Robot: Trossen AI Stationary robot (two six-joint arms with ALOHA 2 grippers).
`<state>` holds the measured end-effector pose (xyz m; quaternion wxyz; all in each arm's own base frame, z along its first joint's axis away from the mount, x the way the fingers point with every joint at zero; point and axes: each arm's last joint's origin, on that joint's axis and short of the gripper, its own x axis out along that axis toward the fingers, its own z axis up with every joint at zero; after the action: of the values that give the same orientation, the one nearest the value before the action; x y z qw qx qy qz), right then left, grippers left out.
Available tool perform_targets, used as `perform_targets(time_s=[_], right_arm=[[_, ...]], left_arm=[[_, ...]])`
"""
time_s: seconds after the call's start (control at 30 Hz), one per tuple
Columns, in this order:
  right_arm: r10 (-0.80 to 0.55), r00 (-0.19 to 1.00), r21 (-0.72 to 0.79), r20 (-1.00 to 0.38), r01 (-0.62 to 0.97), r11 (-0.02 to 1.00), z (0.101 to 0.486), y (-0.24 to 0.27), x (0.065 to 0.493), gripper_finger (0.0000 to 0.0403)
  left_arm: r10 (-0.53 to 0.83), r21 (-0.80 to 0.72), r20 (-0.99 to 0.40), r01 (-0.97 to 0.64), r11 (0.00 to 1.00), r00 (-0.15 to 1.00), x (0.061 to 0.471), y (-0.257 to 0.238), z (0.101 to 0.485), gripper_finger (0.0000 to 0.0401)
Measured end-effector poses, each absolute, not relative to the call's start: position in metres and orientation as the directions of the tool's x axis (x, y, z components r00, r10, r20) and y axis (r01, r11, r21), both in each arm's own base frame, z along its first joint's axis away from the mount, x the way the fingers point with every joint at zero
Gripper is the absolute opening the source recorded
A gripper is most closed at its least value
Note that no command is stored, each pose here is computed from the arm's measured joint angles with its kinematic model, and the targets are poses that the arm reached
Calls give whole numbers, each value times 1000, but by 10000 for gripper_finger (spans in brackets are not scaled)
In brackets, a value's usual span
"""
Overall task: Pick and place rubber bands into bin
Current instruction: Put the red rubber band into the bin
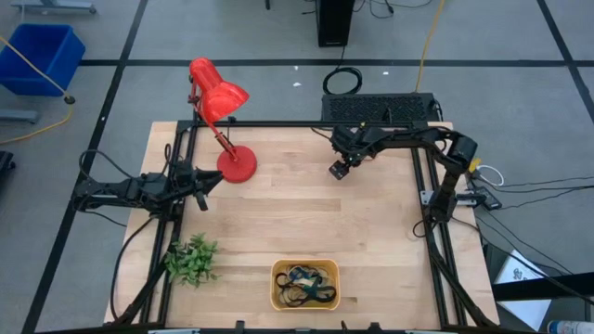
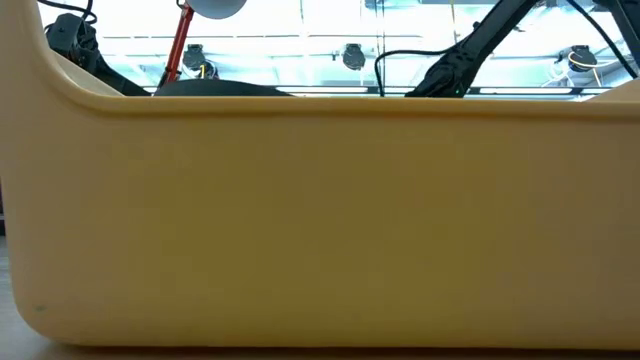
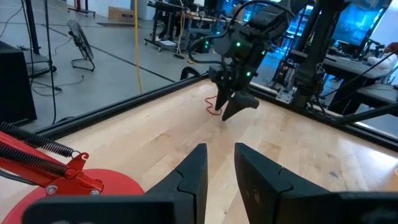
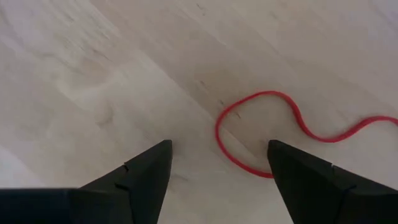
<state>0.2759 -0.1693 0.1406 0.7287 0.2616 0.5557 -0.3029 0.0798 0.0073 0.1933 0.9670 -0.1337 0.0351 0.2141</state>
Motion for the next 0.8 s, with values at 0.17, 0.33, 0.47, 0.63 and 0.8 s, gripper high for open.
perform_targets(time_s=[0.17,0.33,0.47,0.63,0.8], right_arm=[[-150,187,37,-971,734,678,135,-171,277,238],[-147,184,31,-972,719,694,134,-171,277,188],[-147,184,30,-972,714,699,134,-171,278,137],[-130,191,43,-973,702,711,133,-169,279,70],[-121,194,49,-974,694,718,133,-166,280,11]], left_arm=[[404,-244,-124,-423,873,906,80,7,193,88],[404,-240,-124,-423,874,906,80,7,193,88],[405,-237,-124,-423,874,906,80,7,193,88],[405,-212,-124,-423,881,906,80,7,193,88],[406,-201,-124,-423,883,906,80,7,193,88]])
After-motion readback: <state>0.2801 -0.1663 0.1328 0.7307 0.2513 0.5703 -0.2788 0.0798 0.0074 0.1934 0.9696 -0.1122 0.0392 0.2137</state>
